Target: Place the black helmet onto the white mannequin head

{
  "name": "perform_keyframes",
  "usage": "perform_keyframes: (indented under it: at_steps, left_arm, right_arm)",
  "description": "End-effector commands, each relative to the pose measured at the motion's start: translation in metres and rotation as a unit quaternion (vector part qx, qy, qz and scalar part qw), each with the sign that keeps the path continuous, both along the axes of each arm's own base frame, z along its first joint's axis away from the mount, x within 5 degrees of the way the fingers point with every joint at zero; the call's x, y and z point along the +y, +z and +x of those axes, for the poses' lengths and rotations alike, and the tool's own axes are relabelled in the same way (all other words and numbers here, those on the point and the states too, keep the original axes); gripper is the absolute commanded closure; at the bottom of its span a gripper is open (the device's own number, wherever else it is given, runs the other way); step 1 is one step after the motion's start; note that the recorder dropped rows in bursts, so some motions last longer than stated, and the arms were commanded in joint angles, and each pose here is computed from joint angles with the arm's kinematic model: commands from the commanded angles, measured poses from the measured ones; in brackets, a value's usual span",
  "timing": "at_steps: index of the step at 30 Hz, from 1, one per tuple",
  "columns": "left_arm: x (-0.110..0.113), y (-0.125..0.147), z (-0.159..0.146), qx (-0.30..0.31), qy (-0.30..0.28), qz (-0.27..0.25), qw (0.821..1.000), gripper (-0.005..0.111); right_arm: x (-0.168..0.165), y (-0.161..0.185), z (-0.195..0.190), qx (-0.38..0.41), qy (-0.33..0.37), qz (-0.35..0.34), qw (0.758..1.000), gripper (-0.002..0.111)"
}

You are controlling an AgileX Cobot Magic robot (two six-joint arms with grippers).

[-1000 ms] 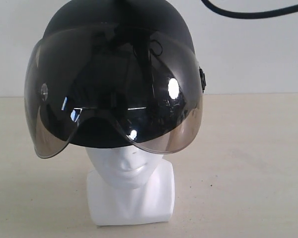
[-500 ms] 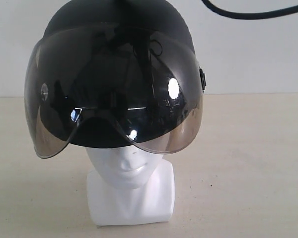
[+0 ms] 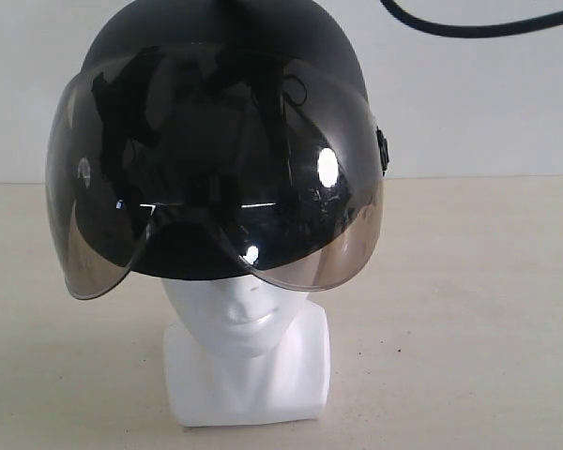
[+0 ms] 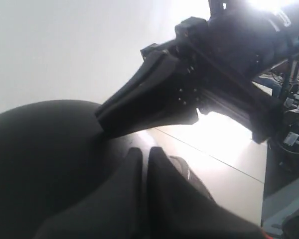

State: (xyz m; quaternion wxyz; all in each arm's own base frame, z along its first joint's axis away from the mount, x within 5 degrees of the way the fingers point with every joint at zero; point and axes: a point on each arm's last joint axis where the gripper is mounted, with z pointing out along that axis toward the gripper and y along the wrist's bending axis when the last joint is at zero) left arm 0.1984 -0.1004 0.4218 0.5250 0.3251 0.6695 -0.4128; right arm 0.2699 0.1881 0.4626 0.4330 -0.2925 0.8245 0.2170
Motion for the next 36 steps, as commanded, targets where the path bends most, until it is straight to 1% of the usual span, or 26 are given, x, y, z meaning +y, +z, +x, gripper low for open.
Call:
perform_keyframes:
  at_steps: [1,4,6,9,15,20,25,33,36]
  left_arm:
    - [-0.022,-0.012,0.014,0.014,-0.051,0.015,0.999,0.102]
    - [-0.029,-0.019,0.023,0.014,-0.047,0.022,0.999,0.102]
    - [-0.030,-0.025,0.030,0.024,-0.044,0.025,0.998,0.102]
    - [-0.030,-0.032,0.031,0.019,-0.046,0.034,0.998,0.102]
    - [-0.033,-0.054,0.019,0.052,-0.109,0.042,0.992,0.102]
    - [-0.034,-0.060,0.011,0.060,-0.148,0.043,0.986,0.102]
    - [-0.034,-0.068,0.007,0.068,-0.165,0.045,0.983,0.102]
    - [-0.032,-0.103,-0.001,0.095,-0.176,0.059,0.978,0.102]
    - [-0.032,-0.112,-0.004,0.106,-0.176,0.062,0.977,0.102]
  right_arm:
    - [0.000,-0.009,0.001,0.019,0.006,-0.029,0.999,0.106]
    - [0.000,-0.009,0.001,0.019,0.006,-0.029,0.999,0.106]
    - [0.000,-0.009,0.001,0.018,0.006,-0.029,0.999,0.106]
    - [0.000,-0.009,0.001,0.018,0.006,-0.029,0.999,0.106]
    - [0.000,-0.008,0.002,0.014,0.005,-0.028,1.000,0.106]
    - [0.000,-0.008,0.002,0.013,0.004,-0.028,1.000,0.106]
    - [-0.001,-0.008,0.003,0.009,-0.001,-0.035,0.999,0.106]
    - [-0.001,-0.008,0.003,0.009,-0.001,-0.034,0.999,0.106]
    - [-0.001,-0.008,0.003,0.009,-0.001,-0.034,0.999,0.106]
